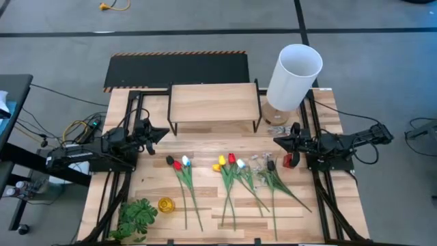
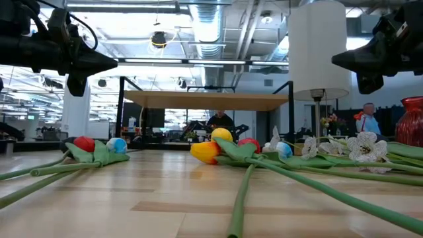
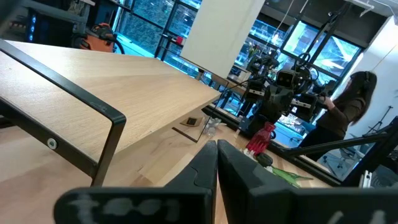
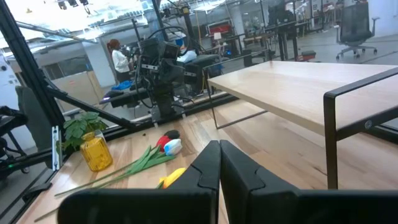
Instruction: Pick and place flowers into a vace then onto a shelf
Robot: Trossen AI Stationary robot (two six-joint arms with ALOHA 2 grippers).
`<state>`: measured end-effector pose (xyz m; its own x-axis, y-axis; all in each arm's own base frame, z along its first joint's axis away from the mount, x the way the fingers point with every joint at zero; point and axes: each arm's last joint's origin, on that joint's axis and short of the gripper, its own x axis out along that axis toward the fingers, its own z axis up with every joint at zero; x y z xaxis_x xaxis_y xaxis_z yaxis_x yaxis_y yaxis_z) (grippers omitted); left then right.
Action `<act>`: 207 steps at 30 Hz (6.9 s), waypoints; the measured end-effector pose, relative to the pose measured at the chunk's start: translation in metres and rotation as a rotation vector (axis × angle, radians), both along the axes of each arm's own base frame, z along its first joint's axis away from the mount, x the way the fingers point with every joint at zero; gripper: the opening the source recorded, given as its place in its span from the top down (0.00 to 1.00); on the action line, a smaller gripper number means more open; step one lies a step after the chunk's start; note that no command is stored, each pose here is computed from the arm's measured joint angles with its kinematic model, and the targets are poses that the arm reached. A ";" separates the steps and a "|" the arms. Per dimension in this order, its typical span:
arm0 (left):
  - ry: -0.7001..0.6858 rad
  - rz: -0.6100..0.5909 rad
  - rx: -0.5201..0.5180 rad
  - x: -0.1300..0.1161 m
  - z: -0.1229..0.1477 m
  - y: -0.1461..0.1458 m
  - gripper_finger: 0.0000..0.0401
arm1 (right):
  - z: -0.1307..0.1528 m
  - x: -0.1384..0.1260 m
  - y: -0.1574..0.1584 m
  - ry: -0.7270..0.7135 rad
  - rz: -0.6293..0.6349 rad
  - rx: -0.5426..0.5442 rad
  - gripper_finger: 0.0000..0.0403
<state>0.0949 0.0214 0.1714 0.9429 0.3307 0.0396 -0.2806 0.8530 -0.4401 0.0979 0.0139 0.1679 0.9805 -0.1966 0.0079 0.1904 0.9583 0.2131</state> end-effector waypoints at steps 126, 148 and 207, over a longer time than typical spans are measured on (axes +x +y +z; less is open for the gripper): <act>-0.460 -0.477 -0.341 -0.008 0.039 -0.015 1.00 | 0.074 0.033 0.024 1.298 -0.601 0.883 0.72; -0.460 -0.475 -0.337 -0.008 0.039 -0.015 1.00 | 0.071 0.033 0.021 1.272 -0.670 0.896 0.72; -0.421 -0.446 -0.343 -0.006 0.035 -0.014 1.00 | 0.098 0.050 0.012 1.173 -0.608 0.781 0.97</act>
